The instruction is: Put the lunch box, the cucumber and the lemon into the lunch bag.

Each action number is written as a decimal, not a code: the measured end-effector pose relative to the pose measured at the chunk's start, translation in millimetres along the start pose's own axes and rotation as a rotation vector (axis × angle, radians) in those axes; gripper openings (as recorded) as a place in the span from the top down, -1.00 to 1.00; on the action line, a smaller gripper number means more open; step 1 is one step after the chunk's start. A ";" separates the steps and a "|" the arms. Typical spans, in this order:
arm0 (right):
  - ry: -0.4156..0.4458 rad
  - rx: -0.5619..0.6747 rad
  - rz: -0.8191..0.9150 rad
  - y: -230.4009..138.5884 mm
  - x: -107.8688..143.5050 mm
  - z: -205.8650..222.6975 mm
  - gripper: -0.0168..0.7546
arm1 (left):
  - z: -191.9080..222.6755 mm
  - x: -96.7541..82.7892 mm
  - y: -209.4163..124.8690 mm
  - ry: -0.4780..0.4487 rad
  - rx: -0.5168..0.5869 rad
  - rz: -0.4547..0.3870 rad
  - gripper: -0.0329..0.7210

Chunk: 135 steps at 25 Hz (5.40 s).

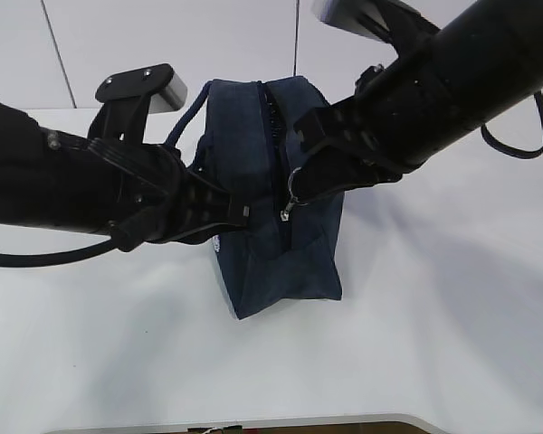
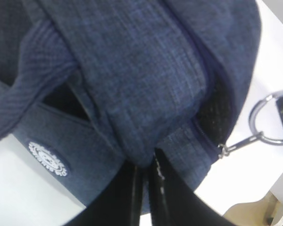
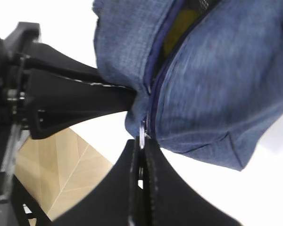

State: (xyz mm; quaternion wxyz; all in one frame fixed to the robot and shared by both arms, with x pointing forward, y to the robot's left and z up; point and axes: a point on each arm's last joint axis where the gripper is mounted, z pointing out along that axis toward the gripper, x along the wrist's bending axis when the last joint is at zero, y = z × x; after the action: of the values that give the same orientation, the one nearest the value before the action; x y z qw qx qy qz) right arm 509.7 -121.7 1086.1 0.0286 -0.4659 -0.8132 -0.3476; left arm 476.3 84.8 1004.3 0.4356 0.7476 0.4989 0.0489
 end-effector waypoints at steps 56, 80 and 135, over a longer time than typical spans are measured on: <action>0.030 0.052 -0.038 0.5 -4.2 16.0 0.94 | 25.6 3.4 -31.0 -0.020 0.137 0.172 0.88; -0.003 -0.015 -0.084 39.4 5.4 -7.0 0.94 | 25.8 3.3 -28.3 -0.012 0.122 0.174 0.91; -0.086 -0.166 0.102 163.8 -136.1 69.8 0.94 | 25.7 7.0 -36.4 -0.001 0.144 0.172 0.91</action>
State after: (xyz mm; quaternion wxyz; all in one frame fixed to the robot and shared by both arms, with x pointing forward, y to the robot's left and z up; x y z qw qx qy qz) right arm 733.3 -127.7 1071.1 -0.0274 -0.5221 -0.7572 -0.3916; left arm 467.3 79.3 960.4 0.3754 0.8171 0.4348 0.0497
